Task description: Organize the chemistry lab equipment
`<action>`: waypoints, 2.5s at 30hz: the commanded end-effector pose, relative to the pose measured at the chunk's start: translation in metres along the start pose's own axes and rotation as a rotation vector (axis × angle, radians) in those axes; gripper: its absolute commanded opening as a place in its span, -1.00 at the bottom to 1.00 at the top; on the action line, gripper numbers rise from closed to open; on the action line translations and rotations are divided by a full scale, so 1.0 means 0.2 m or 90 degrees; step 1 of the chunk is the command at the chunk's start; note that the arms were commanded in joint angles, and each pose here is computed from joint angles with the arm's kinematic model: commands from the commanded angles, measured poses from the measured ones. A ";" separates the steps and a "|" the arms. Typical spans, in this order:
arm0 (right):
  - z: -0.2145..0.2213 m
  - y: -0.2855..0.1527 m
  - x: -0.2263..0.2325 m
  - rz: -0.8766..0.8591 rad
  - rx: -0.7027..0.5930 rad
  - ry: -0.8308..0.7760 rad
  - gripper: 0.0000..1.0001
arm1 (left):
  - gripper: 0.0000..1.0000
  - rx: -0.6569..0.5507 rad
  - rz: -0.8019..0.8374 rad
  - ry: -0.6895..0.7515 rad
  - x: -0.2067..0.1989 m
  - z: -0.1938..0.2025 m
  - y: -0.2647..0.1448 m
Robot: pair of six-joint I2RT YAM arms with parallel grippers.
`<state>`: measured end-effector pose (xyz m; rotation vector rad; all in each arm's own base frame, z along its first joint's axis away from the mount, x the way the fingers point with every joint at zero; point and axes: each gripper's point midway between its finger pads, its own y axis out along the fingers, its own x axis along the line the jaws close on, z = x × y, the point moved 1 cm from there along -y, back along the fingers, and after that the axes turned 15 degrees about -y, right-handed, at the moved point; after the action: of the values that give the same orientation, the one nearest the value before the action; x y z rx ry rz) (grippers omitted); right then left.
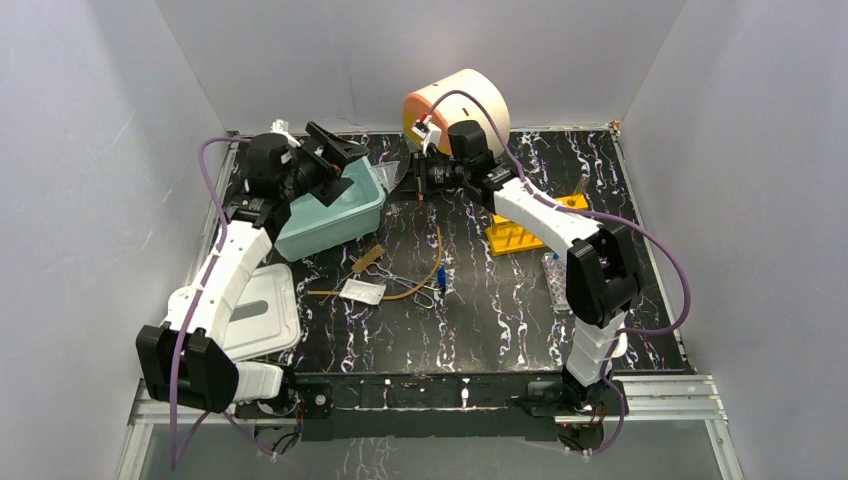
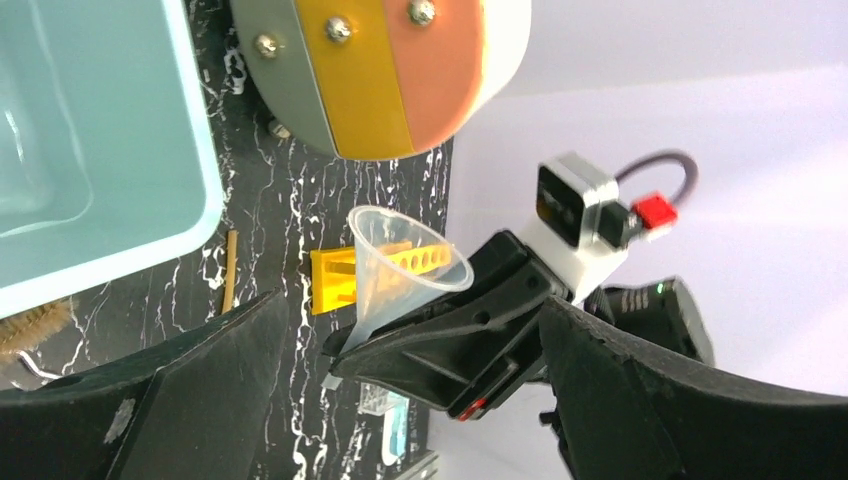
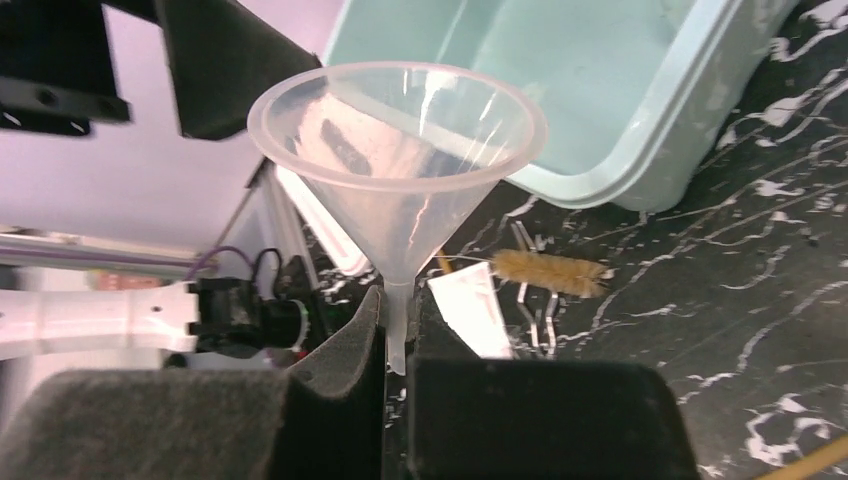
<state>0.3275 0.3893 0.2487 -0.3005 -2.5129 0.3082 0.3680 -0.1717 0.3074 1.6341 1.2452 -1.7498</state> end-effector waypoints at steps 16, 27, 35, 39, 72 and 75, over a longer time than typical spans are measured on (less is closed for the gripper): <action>-0.18 -0.08 -0.01 0.135 -0.023 -0.462 -0.86 | 0.31 0.150 -0.118 -0.142 0.13 0.08 0.05; -0.18 -0.07 0.01 0.142 -0.018 -0.541 -0.83 | -0.46 0.166 -0.100 -0.155 0.14 0.09 0.05; -0.18 -0.08 -0.03 0.176 -0.010 -0.530 -0.48 | -1.00 0.173 -0.104 -0.139 0.15 0.08 0.05; -0.19 -0.12 -0.01 0.195 -0.016 -0.504 0.20 | -1.00 0.143 -0.109 -0.129 0.17 -0.01 0.02; -0.06 -0.32 0.04 0.254 -0.019 -0.362 0.52 | -1.00 -0.313 -0.279 -0.024 0.76 -0.86 0.15; -0.08 -0.32 0.03 0.263 -0.019 -0.363 0.53 | -1.00 -0.344 -0.301 -0.009 0.78 -0.87 0.18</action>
<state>0.3165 0.3354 0.2656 -0.7892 -2.9740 0.6378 0.4458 -0.0167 0.1471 1.1058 1.9187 -1.6331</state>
